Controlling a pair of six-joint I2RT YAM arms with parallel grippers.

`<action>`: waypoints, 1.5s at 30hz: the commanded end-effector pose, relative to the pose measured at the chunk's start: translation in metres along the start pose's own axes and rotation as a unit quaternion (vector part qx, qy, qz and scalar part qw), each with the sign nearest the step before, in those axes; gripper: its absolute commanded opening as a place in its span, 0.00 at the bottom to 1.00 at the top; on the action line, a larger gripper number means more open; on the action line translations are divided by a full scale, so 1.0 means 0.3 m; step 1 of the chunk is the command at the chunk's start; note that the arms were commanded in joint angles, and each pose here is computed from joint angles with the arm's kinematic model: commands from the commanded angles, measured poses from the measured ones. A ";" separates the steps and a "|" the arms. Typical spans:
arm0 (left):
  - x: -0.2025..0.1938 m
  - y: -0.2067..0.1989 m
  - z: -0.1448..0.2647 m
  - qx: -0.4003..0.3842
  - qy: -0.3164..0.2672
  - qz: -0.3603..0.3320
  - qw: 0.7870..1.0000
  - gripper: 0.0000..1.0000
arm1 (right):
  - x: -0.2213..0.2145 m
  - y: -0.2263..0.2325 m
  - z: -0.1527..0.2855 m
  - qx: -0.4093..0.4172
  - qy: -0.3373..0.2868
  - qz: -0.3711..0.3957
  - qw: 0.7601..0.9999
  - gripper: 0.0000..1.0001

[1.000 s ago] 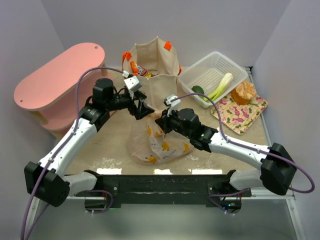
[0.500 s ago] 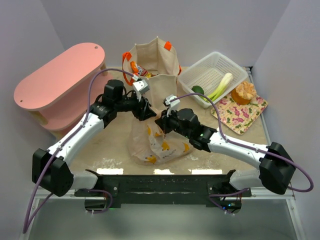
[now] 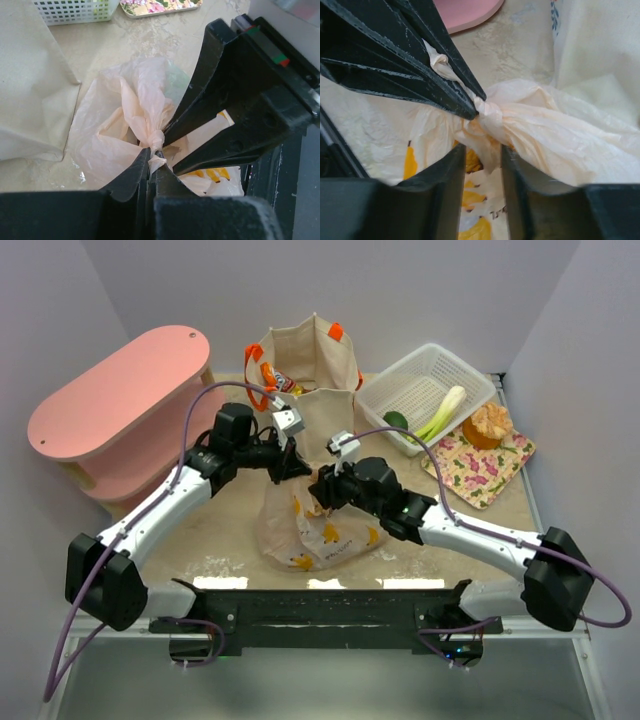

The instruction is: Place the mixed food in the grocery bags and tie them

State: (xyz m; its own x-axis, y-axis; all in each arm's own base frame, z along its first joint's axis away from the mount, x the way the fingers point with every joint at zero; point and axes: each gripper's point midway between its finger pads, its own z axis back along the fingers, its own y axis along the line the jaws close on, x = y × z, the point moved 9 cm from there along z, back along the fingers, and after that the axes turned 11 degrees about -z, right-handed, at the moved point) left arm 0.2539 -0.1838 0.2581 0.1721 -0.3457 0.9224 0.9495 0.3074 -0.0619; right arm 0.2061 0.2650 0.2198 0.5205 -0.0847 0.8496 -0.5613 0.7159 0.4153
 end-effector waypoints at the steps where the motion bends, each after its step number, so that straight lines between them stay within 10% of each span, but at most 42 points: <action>1: 0.056 -0.023 0.041 0.018 -0.043 -0.051 0.998 0.00 | 0.119 0.061 0.124 0.018 -0.024 -0.014 0.999 0.56; 7: 0.090 -0.072 0.070 0.039 -0.095 -0.086 0.991 0.00 | 0.144 0.109 0.236 0.027 -0.026 -0.164 0.986 0.63; 15: 0.051 -0.180 0.071 0.113 -0.102 -0.105 0.983 0.00 | 0.138 0.151 0.290 0.140 -0.105 -0.422 0.890 0.60; 31: 0.055 -0.256 0.071 0.151 -0.126 -0.140 0.970 0.00 | 0.092 0.149 0.255 0.181 -0.091 -0.544 0.814 0.60; 45: 0.060 -0.297 0.063 0.147 -0.140 -0.150 0.968 0.00 | 0.067 0.124 0.162 0.127 -0.093 -0.546 0.823 0.60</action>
State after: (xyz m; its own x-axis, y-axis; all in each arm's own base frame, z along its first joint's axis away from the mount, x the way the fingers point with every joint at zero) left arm 0.1690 -0.1988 0.2683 -0.1353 -0.2834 0.9494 0.8506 0.4581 0.2580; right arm 0.1553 0.2525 0.2547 0.7462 -0.6646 -0.0401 0.0707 0.0192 0.9973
